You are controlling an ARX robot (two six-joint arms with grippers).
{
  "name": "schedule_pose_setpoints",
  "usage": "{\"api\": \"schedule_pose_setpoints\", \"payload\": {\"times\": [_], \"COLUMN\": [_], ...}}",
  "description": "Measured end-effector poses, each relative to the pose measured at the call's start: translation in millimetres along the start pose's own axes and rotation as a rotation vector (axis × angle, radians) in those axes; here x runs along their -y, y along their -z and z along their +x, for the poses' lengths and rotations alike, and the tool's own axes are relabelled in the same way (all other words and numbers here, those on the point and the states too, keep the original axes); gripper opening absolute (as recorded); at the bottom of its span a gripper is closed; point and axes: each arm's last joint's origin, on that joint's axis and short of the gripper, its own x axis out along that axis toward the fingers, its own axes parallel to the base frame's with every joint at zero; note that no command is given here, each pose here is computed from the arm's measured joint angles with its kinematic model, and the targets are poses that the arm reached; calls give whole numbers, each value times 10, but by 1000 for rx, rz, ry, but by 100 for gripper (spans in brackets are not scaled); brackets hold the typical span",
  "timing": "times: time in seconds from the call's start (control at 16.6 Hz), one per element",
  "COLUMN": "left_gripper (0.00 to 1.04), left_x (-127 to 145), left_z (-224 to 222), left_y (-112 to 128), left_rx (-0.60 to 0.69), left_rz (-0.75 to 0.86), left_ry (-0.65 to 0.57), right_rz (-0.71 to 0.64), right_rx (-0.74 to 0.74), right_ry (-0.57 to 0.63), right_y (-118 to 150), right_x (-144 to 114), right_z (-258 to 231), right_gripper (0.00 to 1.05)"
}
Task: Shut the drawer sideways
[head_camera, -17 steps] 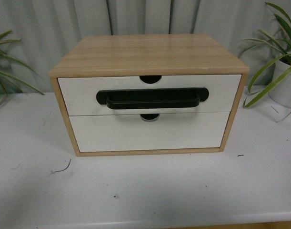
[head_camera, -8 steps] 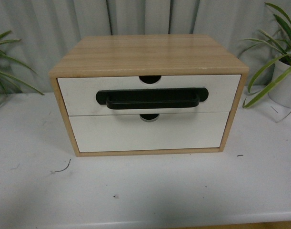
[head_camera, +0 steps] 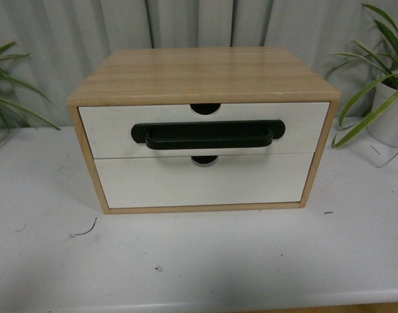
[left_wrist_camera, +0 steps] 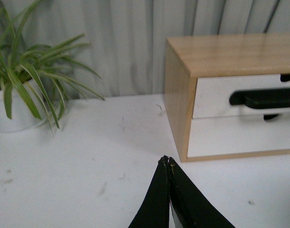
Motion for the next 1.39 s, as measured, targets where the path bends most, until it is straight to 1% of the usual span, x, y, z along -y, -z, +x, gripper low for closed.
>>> {"api": "schedule_pose_setpoints", "payload": {"times": [0.12, 0.18, 0.24, 0.3, 0.36, 0.85, 0.91, 0.97, 1.03, 1.15, 1.27, 1.39], "left_gripper": [2, 2, 2, 2, 2, 2, 10, 19, 27, 34, 55, 81], "left_x": [0, 0, 0, 0, 0, 0, 0, 0, 0, 0, 0, 0], "left_z": [-70, -67, -67, -67, -67, -67, -67, -67, -67, -67, -67, -67], "left_y": [-23, 12, 8, 8, 6, 6, 6, 6, 6, 6, 6, 6], "left_rx": [35, 11, 15, 16, 17, 17, 17, 17, 17, 17, 17, 17], "left_rz": [0, 0, 0, 0, 0, -1, -1, -1, -1, -1, -1, -1], "left_ry": [-1, 0, 0, 1, 0, 1, 1, 1, 1, 1, 1, 1], "right_rz": [0, 0, 0, 0, 0, 0, 0, 0, 0, 0, 0, 0], "right_rx": [-2, -37, -29, 10, -17, -8, -8, -8, -8, -8, -8, -8], "right_ry": [0, 0, 0, -1, -1, 0, 0, 0, 0, 0, 0, 0], "right_y": [4, 43, 48, 9, 39, 31, 31, 31, 31, 31, 31, 31], "right_x": [0, 0, -1, 0, -1, 0, 0, 0, 0, 0, 0, 0], "right_z": [-21, -65, -122, -134, -131, -133, -133, -133, -133, -133, -133, -133], "right_gripper": [2, 2, 2, 2, 2, 2, 9, 20, 27, 33, 57, 81]}}
